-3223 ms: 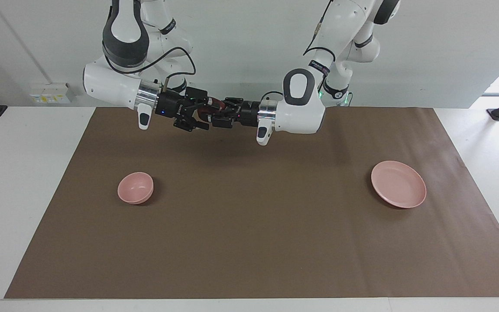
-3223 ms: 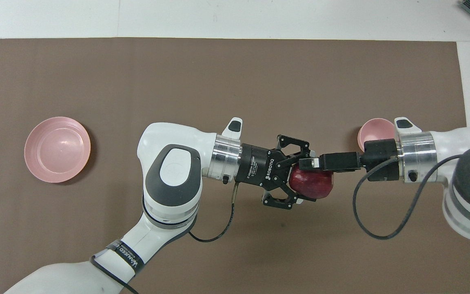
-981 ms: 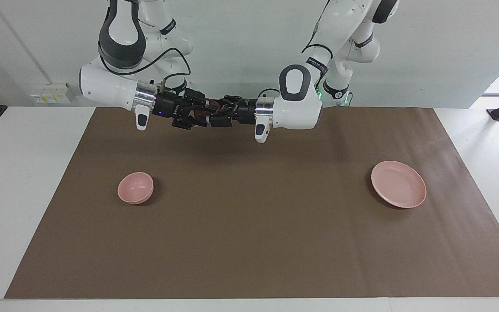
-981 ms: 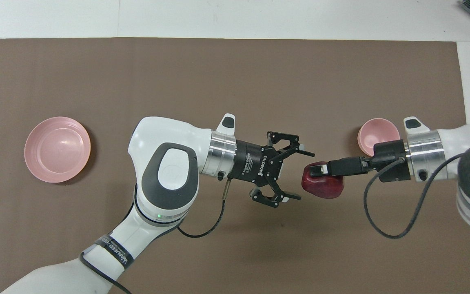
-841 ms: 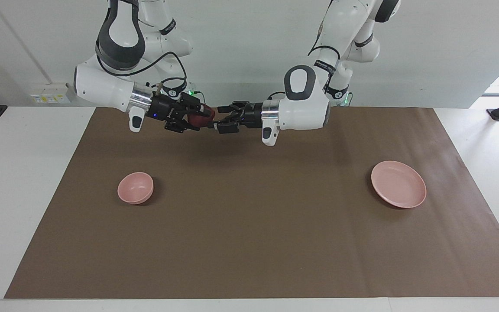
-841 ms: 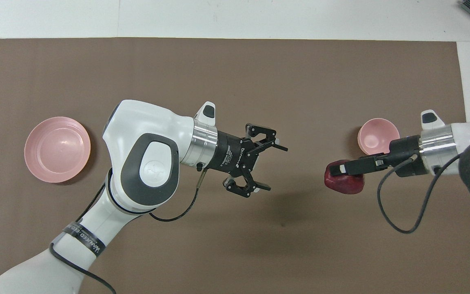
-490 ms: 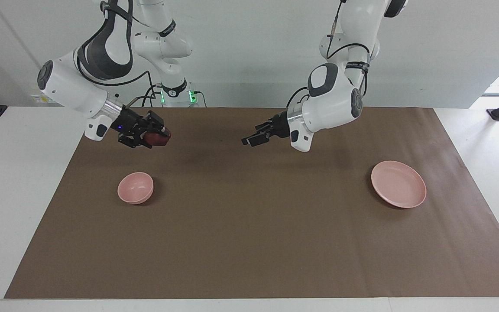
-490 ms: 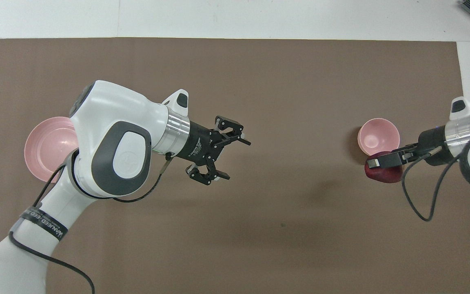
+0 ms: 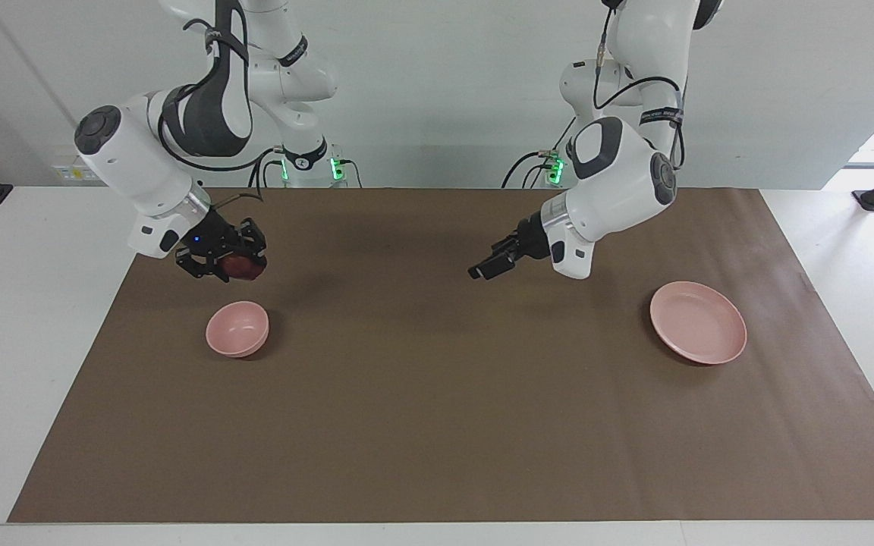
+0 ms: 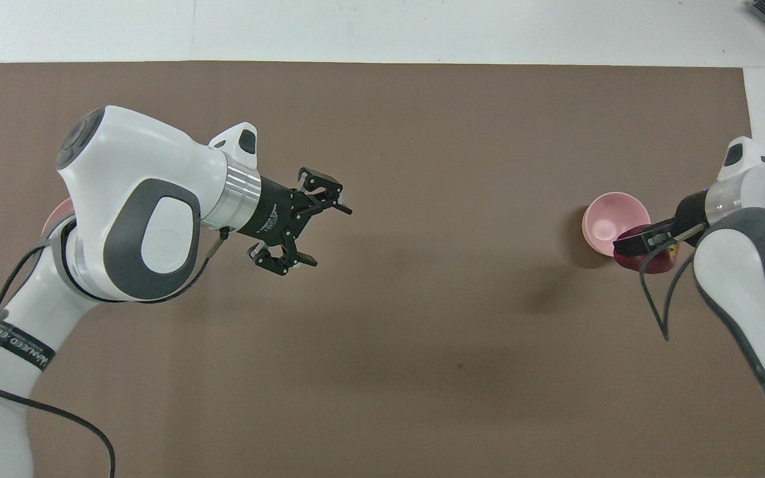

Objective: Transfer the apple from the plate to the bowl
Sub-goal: 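Move the apple over the pink bowl with the right gripper while the left gripper withdraws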

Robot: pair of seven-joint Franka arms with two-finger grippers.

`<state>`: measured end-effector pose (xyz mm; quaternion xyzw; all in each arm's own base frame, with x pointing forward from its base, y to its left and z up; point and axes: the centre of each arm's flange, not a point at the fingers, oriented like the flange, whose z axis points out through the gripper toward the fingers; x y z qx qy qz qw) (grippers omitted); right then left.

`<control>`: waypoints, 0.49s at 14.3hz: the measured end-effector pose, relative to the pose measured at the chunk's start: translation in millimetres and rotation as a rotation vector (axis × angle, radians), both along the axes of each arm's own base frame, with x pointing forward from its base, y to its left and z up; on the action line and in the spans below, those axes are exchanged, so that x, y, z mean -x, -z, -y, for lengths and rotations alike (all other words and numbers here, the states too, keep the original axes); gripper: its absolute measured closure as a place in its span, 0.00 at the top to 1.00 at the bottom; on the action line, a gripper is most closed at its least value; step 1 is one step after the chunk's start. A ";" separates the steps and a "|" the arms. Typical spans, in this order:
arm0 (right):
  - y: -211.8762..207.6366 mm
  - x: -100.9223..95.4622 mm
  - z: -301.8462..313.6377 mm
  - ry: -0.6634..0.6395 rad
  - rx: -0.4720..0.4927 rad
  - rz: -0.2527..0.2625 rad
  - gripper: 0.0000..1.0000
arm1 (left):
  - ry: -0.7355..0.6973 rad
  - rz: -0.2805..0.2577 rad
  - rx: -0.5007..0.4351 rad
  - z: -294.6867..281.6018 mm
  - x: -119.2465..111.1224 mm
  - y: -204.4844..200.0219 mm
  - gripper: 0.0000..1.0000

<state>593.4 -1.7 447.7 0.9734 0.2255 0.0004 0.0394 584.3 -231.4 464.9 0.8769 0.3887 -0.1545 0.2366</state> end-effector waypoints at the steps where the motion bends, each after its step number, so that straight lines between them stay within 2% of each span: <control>1: 1.6 -7.8 -8.4 -0.017 0.053 0.008 0.75 | -0.015 0.017 -0.011 -11.8 -4.4 -6.4 1.00; 6: 42.9 -32.7 -26.8 -0.108 0.244 0.035 0.75 | -0.081 0.062 -0.032 -53.8 -16.9 -26.5 1.00; 7: 47.4 -34.7 -28.9 -0.105 0.273 0.039 0.75 | -0.081 0.080 -0.060 -64.3 -21.0 -32.7 1.00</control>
